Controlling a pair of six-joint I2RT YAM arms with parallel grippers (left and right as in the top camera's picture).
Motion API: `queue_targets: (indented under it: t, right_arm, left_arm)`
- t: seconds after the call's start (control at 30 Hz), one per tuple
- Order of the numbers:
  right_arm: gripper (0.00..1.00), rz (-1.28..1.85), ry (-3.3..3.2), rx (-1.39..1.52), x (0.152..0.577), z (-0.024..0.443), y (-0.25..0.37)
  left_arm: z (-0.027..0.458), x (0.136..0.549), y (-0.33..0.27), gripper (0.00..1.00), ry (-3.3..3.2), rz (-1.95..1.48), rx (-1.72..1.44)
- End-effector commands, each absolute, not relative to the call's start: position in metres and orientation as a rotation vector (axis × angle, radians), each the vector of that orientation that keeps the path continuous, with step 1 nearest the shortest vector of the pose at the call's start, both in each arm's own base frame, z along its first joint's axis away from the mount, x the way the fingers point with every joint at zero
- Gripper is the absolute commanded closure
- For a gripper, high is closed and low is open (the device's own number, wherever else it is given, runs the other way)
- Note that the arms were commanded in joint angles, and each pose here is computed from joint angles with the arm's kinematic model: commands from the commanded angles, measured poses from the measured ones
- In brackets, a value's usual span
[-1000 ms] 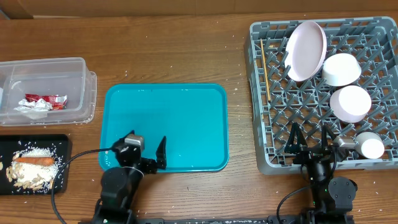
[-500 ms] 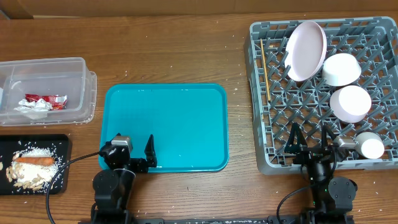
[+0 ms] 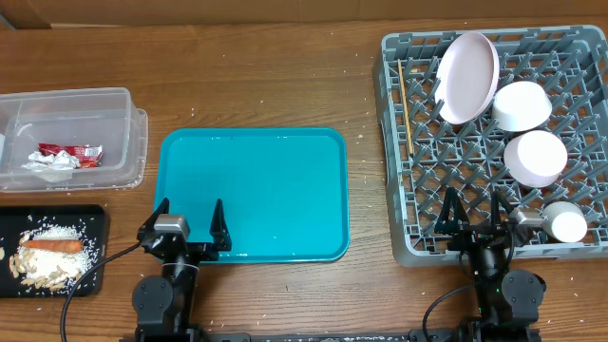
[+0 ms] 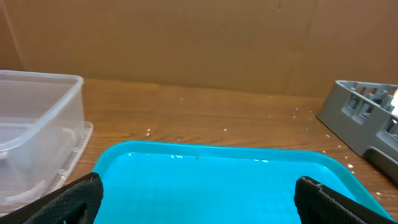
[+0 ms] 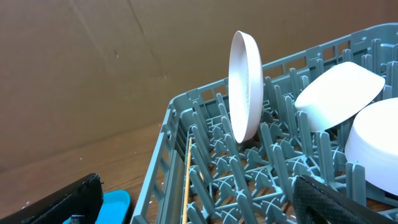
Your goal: Sort waste into correct bins and load items into the dishwasher
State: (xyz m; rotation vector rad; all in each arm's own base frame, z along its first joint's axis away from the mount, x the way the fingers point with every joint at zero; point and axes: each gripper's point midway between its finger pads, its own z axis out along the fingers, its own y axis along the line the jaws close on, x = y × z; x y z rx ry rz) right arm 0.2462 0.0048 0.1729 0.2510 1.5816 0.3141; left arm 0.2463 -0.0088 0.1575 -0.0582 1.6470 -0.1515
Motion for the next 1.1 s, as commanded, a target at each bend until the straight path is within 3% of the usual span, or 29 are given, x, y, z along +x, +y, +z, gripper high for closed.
queue_targets:
  t: [0.0, 1.07]
  right_arm:
    - [0.0, 0.307, 1.579, 0.253, 0.246, 0.171, 0.004]
    - [0.0, 0.307, 1.579, 0.253, 0.246, 0.171, 0.004]
  left_arm:
    - [0.159, 0.246, -0.007, 0.0, 1.637, -0.152, -0.069]
    - [0.158, 0.246, 0.012, 0.0, 1.633, -0.094, -0.131]
